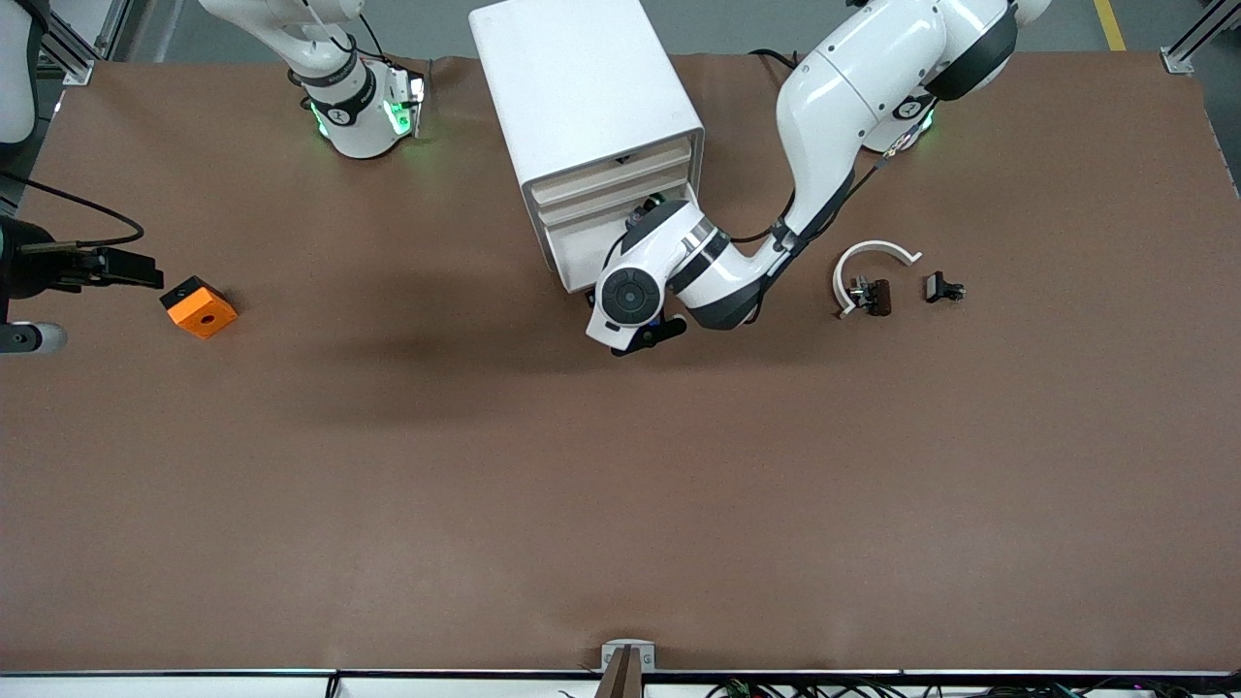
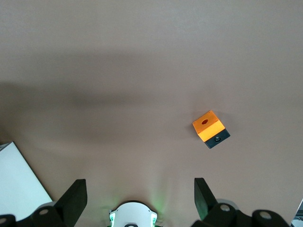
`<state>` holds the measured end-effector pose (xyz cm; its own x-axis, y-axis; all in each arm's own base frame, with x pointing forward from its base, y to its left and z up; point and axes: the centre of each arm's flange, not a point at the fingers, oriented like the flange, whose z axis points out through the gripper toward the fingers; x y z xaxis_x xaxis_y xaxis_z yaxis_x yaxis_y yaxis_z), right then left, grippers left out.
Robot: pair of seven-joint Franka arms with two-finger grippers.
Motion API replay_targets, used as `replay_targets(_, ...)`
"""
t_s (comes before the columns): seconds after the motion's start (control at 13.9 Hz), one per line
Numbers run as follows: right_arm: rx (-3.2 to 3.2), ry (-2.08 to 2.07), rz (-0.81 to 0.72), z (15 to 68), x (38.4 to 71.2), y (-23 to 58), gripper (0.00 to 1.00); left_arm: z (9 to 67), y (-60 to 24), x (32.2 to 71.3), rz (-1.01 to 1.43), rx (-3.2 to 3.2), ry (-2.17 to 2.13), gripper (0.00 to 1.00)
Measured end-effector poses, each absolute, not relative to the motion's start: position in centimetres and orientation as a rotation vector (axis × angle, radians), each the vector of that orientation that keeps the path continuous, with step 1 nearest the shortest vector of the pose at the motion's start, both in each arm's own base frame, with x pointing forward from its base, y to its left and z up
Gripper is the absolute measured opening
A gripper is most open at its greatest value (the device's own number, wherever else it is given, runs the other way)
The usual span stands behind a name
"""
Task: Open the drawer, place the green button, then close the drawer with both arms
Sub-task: 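Push the drawer closed with the left gripper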
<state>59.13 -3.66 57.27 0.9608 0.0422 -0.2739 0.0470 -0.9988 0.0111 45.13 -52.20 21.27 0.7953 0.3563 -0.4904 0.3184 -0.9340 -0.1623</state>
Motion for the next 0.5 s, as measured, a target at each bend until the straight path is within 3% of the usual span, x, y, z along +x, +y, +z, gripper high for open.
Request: replay_targets(0.5, 3.091, 0.035, -0.430, 57.3, 59.1, -4.5, 1.00, 19.8, -54.6, 41.1, 0.959, -2.830, -0.573, 1.00)
